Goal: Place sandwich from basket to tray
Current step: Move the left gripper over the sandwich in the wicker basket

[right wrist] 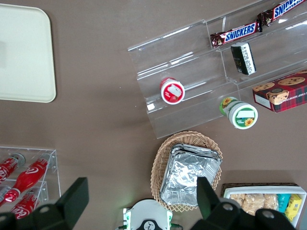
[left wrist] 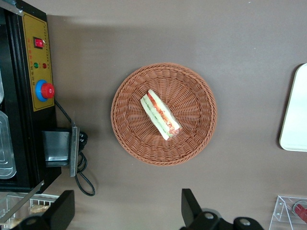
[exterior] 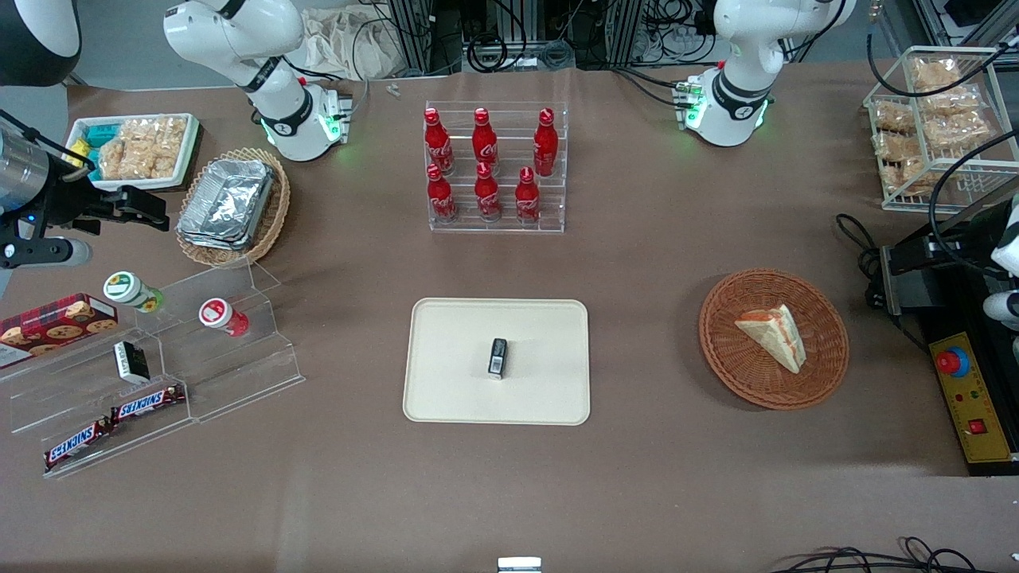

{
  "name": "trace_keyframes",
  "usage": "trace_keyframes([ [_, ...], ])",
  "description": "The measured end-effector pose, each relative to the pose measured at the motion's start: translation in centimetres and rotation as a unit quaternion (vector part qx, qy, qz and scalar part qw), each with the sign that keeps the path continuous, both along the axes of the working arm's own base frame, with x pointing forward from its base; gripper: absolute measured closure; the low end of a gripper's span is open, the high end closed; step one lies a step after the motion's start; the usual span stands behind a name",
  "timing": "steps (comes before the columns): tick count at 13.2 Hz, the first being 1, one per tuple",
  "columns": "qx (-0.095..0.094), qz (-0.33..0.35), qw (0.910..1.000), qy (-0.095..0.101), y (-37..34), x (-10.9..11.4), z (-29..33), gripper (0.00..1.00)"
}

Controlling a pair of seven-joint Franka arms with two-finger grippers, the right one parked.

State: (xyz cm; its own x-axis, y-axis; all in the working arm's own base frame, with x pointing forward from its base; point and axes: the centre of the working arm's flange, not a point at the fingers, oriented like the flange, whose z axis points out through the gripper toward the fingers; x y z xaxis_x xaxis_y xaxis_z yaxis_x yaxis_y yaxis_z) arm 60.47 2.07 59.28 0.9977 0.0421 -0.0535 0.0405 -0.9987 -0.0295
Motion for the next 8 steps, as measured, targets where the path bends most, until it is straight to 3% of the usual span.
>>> trace_keyframes([
  [8,-0.001,-0.002,0.9999,0.014,-0.1,0.6,-3.6,0.0],
])
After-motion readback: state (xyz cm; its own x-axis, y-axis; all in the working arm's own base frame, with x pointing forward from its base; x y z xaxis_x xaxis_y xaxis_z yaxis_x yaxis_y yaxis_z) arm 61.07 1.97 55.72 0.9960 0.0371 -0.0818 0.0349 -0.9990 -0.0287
